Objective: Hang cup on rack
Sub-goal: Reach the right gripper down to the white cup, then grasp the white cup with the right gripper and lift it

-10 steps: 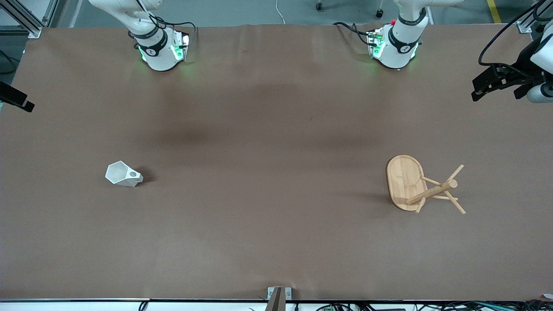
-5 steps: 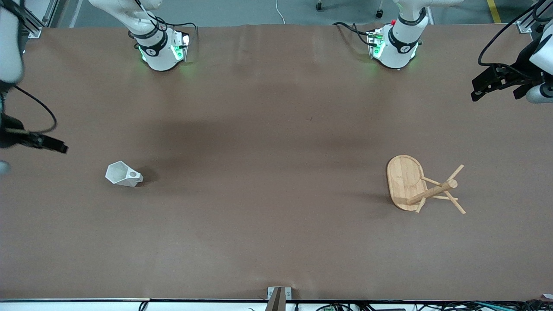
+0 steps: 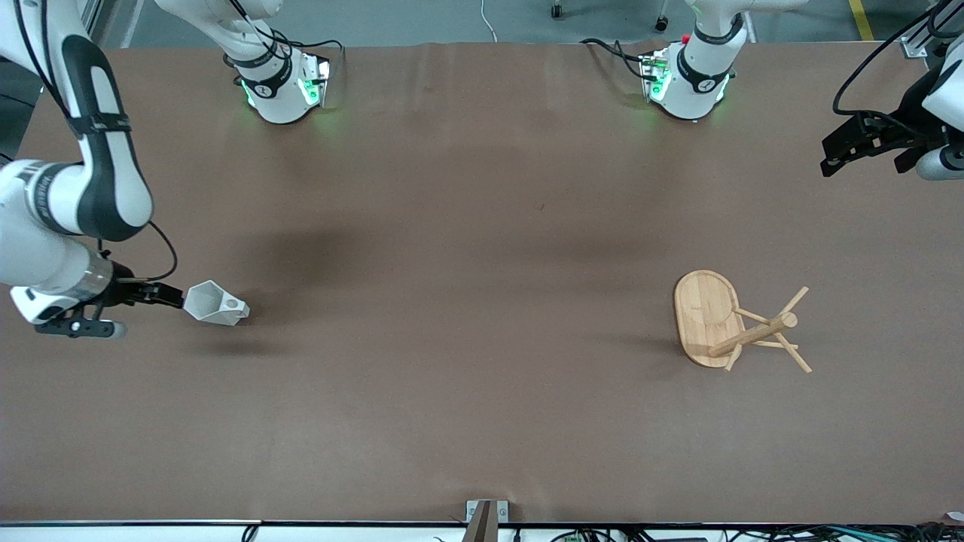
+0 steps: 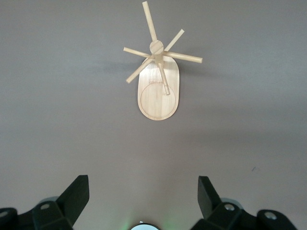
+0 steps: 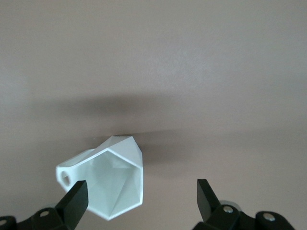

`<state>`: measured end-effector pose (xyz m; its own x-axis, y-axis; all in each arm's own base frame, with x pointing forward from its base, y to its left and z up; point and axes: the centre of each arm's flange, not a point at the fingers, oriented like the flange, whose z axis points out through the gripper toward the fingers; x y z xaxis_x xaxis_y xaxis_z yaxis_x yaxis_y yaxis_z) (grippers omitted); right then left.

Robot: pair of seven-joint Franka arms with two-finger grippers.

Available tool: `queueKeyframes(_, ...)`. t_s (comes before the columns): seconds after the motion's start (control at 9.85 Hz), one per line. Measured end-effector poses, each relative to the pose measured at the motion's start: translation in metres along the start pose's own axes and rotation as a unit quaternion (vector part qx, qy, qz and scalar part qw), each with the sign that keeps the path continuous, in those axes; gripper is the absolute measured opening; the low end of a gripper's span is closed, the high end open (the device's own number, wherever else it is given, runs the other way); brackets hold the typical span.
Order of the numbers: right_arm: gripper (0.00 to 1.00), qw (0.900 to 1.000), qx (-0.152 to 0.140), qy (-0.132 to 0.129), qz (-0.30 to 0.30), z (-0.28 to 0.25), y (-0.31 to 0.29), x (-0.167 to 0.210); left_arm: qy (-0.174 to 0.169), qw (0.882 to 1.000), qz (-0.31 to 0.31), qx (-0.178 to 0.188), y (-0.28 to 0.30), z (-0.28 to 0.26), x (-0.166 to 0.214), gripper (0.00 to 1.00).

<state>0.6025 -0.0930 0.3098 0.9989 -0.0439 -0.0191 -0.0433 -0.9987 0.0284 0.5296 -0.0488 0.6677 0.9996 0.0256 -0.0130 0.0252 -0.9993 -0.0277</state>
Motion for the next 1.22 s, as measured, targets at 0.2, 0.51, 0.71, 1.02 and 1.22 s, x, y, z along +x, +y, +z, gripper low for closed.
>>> queueKeyframes(0.2,0.99,1.000,-0.002,0.012,-0.011,0.032,-0.001,-0.008,-0.001,1.000,0.000,0.000,0.000,0.001,0.000,1.00)
queueKeyframes(0.51,0.89,1.000,-0.005,0.024,-0.016,0.070,-0.004,-0.017,-0.001,1.000,0.000,0.000,0.000,0.001,0.000,1.00)
queueKeyframes(0.71,0.73,1.000,-0.005,0.020,-0.017,0.082,-0.005,-0.019,-0.002,1.000,0.000,0.000,0.000,0.002,0.000,1.00)
queueKeyframes(1.02,0.47,1.000,-0.005,0.015,-0.018,0.087,-0.006,-0.020,-0.003,1.000,0.000,0.000,0.000,0.003,0.001,1.00)
queueKeyframes(1.22,0.15,1.000,-0.005,0.014,-0.018,0.089,-0.006,-0.021,-0.003,1.000,0.000,0.000,0.000,0.003,0.001,1.00)
